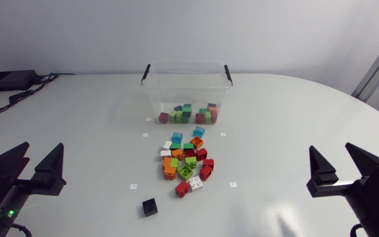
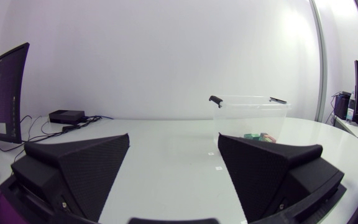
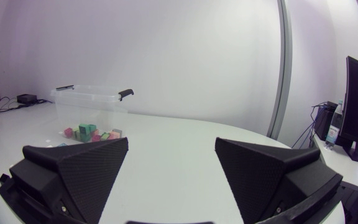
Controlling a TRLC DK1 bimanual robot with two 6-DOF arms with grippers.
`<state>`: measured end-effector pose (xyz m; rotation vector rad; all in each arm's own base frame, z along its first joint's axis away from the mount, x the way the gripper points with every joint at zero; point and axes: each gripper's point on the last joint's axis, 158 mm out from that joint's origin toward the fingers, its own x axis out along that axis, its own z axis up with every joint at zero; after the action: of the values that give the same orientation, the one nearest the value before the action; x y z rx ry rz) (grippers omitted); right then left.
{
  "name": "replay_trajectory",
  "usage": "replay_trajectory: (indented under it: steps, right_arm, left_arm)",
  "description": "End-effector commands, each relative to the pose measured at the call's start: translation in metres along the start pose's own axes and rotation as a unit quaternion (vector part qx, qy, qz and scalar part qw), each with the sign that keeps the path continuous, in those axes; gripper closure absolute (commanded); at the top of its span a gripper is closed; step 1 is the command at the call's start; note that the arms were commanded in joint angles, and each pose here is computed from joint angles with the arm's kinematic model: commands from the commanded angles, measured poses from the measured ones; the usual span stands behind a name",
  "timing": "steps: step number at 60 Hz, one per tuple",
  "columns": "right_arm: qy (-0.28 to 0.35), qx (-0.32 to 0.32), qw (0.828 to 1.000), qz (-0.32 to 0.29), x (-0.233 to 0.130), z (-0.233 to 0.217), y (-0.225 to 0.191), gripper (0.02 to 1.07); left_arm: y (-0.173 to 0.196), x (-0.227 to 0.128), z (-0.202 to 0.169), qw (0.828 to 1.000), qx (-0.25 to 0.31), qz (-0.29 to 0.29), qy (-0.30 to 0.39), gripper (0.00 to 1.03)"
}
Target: Place the duplo bricks in the container
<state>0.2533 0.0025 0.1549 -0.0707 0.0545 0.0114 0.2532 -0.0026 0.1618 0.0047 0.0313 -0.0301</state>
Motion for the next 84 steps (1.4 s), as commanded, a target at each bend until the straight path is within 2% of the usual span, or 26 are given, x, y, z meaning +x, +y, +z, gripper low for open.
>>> replay_trajectory:
  steps: [1,34,55,70,84]
  right_arm:
    - [0.003,0.012,1.000,0.005,0.001,-0.007,0.003,0.06]
    - [0.001,0.011,1.000,0.006,0.001,-0.006,0.003,0.06]
    - [-0.019,0.011,1.000,-0.002,-0.002,0.012,-0.001,0.06]
    - [-0.028,0.011,1.000,0.000,-0.004,0.032,-0.001,0.06]
    - [0.009,0.010,1.000,0.005,0.009,0.040,0.000,0.06]
  left_arm:
    - [-0.002,0.000,-0.006,1.000,-0.007,-0.003,0.003,0.04]
    - [-0.005,0.001,-0.003,1.000,-0.007,-0.009,-0.003,0.04]
    - [-0.003,-0.006,0.039,0.999,0.007,-0.004,-0.032,0.04]
    - [-0.005,0.001,0.062,1.000,0.002,-0.010,0.006,0.04]
    - [-0.018,0.014,0.073,0.998,-0.003,-0.037,0.055,0.07]
